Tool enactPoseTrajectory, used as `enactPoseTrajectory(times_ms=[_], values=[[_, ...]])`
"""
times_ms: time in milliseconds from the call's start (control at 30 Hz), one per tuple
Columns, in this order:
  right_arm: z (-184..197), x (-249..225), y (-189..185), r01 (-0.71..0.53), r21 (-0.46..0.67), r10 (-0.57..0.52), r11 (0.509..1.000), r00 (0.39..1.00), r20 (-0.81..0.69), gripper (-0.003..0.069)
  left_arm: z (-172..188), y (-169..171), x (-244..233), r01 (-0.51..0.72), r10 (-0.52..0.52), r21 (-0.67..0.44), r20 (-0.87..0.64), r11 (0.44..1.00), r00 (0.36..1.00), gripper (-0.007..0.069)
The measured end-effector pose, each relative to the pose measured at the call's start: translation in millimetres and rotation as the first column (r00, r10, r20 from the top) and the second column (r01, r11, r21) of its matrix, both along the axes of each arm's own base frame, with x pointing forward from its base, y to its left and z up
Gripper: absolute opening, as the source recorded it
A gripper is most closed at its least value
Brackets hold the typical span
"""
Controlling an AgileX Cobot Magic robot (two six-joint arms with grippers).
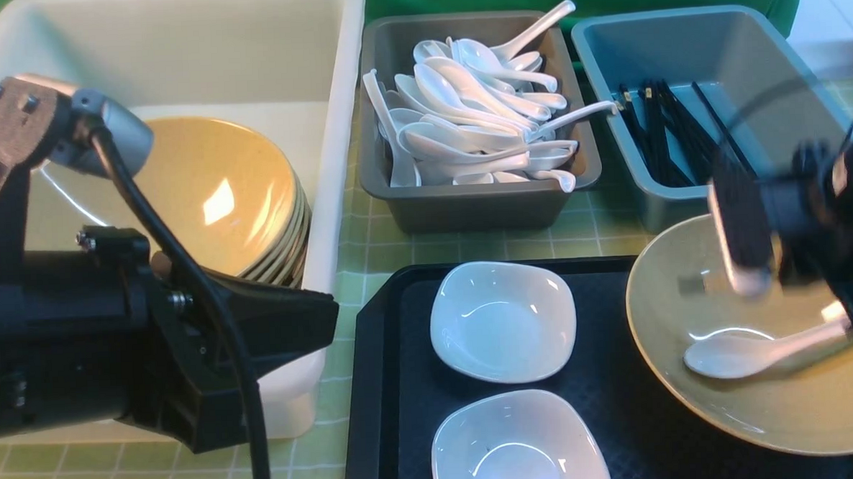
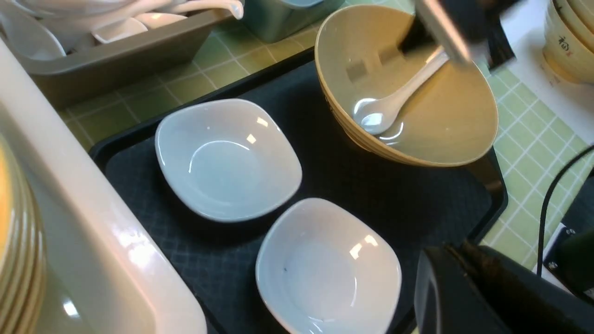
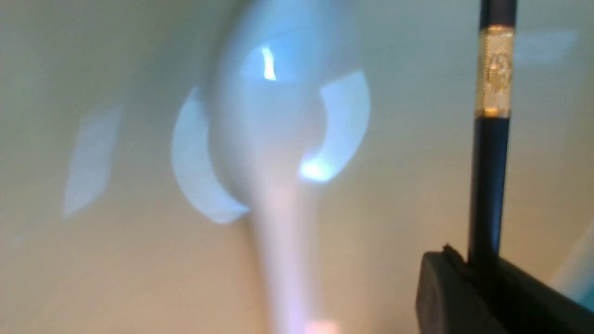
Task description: On green table put chopsticks spoon bowls plates into blue grey white boxes.
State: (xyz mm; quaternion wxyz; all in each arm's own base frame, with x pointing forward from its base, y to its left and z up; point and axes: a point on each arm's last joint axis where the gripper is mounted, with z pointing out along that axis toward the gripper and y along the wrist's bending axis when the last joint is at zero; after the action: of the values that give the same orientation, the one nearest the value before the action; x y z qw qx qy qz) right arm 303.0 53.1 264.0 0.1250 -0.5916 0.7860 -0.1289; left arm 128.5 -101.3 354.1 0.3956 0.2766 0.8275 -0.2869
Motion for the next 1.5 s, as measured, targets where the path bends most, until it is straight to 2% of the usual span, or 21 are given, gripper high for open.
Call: enactPoseTrajectory(times_ms=[33, 67, 133, 200, 233, 267, 367, 533, 600, 767, 1000, 1100, 1133, 1167, 1233, 1267, 1300, 1367, 1400, 1433, 1500], values=[[4.5, 3.1, 0.1, 0.035, 0.017, -0.035, 0.999, 0.999, 0.018, 0.0057, 0.1, 0.0, 0.1, 0.0, 0.0, 0.0, 0.003, 1.0, 1.0, -0.0002], [24.0, 17.1, -0.5, 0.187, 0.106, -0.196, 0.977, 0.977, 0.083, 0.0057, 0.5, 0.1, 0.7, -0.001, 0.001, 0.001, 0.013, 1.0, 1.0, -0.0002], [46.9, 45.8, -5.7, 0.473, 0.302, -0.523, 0.827, 0.846, 0.105, 0.0057, 1.8, 0.3, 2.2, -0.01, 0.01, -0.003, 0.035, 1.0, 0.999, -0.0002], [58.7, 68.2, -11.1, 0.6, 0.428, -0.689, 0.676, 0.721, 0.076, 0.0057, 3.4, 0.6, 4.1, -0.024, 0.025, -0.012, 0.056, 1.0, 0.998, -0.0002], [63.5, 71.5, -11.0, 0.601, 0.449, -0.7, 0.661, 0.71, 0.078, 0.0057, 3.8, 0.7, 4.7, -0.026, 0.026, -0.013, 0.06, 1.0, 0.998, -0.0002], [66.6, 89.8, -13.4, 0.637, 0.516, -0.762, 0.573, 0.645, 0.05, 0.0057, 5.8, 1.2, 6.9, -0.045, 0.047, -0.025, 0.088, 0.999, 0.995, -0.0002], [73.7, 124.8, -15.6, 0.632, 0.654, -0.838, 0.416, 0.546, 0.006, 0.0057, 9.0, 2.1, 10.2, -0.07, 0.074, -0.041, 0.131, 0.997, 0.989, -0.0002], [57.3, 171.9, -23.7, 0.589, 0.784, -0.906, 0.198, 0.415, -0.082, 0.0057, 12.5, 3.2, 13.7, -0.098, 0.107, -0.061, 0.173, 0.993, 0.979, -0.0002], [39.4, 186.3, -27.6, 0.584, 0.796, -0.916, 0.155, 0.386, -0.105, 0.0061, 12.8, 3.3, 13.9, -0.1, 0.11, -0.064, 0.176, 0.993, 0.978, -0.0002], [-6.5, 208.9, -38.1, 0.597, 0.793, -0.927, 0.12, 0.353, -0.125, 0.0092, 12.9, 3.3, 14.1, -0.101, 0.111, -0.065, 0.177, 0.993, 0.978, -0.0002], [-26.6, 209.9, -56.6, 0.666, 0.74, -0.94, 0.097, 0.305, -0.152, 0.0244, 12.8, 3.2, 13.9, -0.1, 0.11, -0.066, 0.173, 0.993, 0.979, -0.0002], [-6.5, 197.8, -61.5, 0.69, 0.715, -0.943, 0.115, 0.301, -0.139, 0.0293, 12.7, 3.1, 13.7, -0.098, 0.108, -0.064, 0.173, 0.993, 0.979, -0.0002], [12.0, 188.7, -62.4, 0.689, 0.703, -0.932, 0.176, 0.346, -0.106, 0.0305, 12.7, 3.1, 13.7, -0.098, 0.108, -0.064, 0.173, 0.993, 0.979, -0.0002], [15.2, 187.1, -62.3, 0.688, 0.704, -0.932, 0.176, 0.347, -0.106, 0.0307, 12.7, 3.1, 13.7, -0.098, 0.108, -0.064, 0.173, 0.993, 0.979, -0.0002], [57.3, 161.0, -58.5, 0.633, 0.676, -0.862, 0.376, 0.506, 0.006, 0.0312, 12.7, 3.1, 13.7, -0.098, 0.108, -0.064, 0.173, 0.993, 0.979, -0.0002], [63.7, 156.0, -57.8, 0.616, 0.669, -0.841, 0.416, 0.54, 0.025, 0.0313, 12.7, 3.1, 13.7, -0.098, 0.108, -0.064, 0.173, 0.993, 0.979, -0.0002], [83.8, 136.9, -52.0, 0.537, 0.631, -0.741, 0.56, 0.666, 0.092, 0.0314, 12.7, 3.1, 13.7, -0.098, 0.108, -0.064, 0.173, 0.993, 0.979, -0.0002], [104.5, 103.4, -39.5, 0.372, 0.543, -0.529, 0.753, 0.833, 0.163, 0.0316, 12.6, 3.1, 13.7, -0.097, 0.107, -0.064, 0.172, 0.993, 0.979, -0.0002], [104.5, 103.3, -38.6, 0.356, 0.534, -0.511, 0.766, 0.842, 0.172, 0.0316, 12.6, 3.1, 13.7, -0.097, 0.107, -0.064, 0.172, 0.993, 0.979, -0.0002], [107.9, 77.1, -26.6, 0.24, 0.463, -0.354, 0.854, 0.919, 0.176, 0.0317, 12.5, 3.1, 13.6, -0.097, 0.106, -0.063, 0.171, 0.993, 0.979, -0.0002], [95.8, 50.1, -14.8, 0.126, 0.39, -0.193, 0.912, 0.971, 0.138, 0.0317, 12.0, 2.9, 13.1, -0.092, 0.101, -0.06, 0.165, 0.994, 0.981, -0.0002]])
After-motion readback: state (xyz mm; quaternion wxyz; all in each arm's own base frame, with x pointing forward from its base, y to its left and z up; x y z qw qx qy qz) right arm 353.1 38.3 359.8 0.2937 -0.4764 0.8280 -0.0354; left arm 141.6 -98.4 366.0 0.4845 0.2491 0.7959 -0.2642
